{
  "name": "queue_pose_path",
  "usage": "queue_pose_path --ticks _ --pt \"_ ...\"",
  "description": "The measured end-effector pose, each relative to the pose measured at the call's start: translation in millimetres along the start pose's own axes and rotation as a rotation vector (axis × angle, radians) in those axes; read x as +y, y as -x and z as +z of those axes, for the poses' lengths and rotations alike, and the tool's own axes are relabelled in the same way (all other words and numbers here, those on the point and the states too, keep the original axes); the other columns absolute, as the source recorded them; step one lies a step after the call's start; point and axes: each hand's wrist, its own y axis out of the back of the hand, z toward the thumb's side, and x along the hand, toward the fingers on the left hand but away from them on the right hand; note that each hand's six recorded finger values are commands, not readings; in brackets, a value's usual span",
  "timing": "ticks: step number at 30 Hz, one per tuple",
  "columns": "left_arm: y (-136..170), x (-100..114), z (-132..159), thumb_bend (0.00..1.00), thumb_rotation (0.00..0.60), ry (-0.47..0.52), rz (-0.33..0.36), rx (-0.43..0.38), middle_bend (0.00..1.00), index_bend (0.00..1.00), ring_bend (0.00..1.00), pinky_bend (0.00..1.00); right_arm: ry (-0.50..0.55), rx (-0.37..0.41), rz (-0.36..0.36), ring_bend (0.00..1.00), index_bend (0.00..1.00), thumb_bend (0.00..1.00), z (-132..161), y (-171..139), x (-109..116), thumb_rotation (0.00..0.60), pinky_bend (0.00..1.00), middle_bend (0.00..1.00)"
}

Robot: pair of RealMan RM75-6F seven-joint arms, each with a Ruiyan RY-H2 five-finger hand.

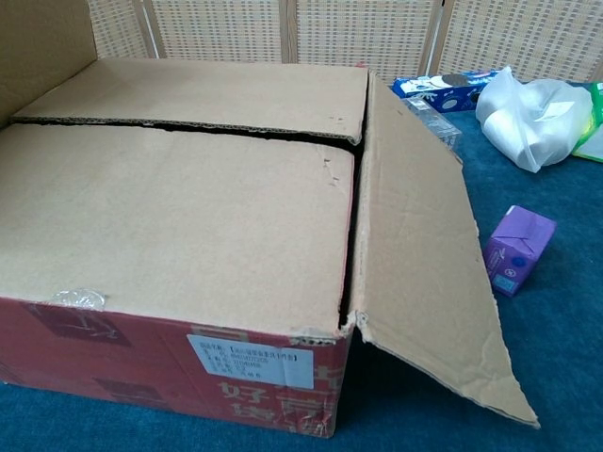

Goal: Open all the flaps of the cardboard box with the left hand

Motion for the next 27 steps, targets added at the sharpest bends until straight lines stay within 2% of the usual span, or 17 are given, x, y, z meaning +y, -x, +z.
queue_pose_path --ticks 6,13,27 --pt "11 -2 -26 0.17 0.6 -0.006 -0.004 0.055 0.75 0.52 0.5 0.45 -0.002 0.001 0.006 0.0 0.0 0.0 1 0 -2 0.6 0.15 0.0" --pt "24 -14 -48 0.17 0.6 -0.002 -0.026 0.101 0.75 0.52 0.5 0.45 -0.006 -0.001 0.011 0.0 0.0 0.0 1 0 -4 0.6 0.15 0.0" --pt "46 -55 -81 0.17 0.6 0.028 -0.095 0.176 0.74 0.52 0.5 0.45 -0.008 0.001 0.023 0.0 0.0 0.0 3 -1 -7 0.6 0.15 0.0"
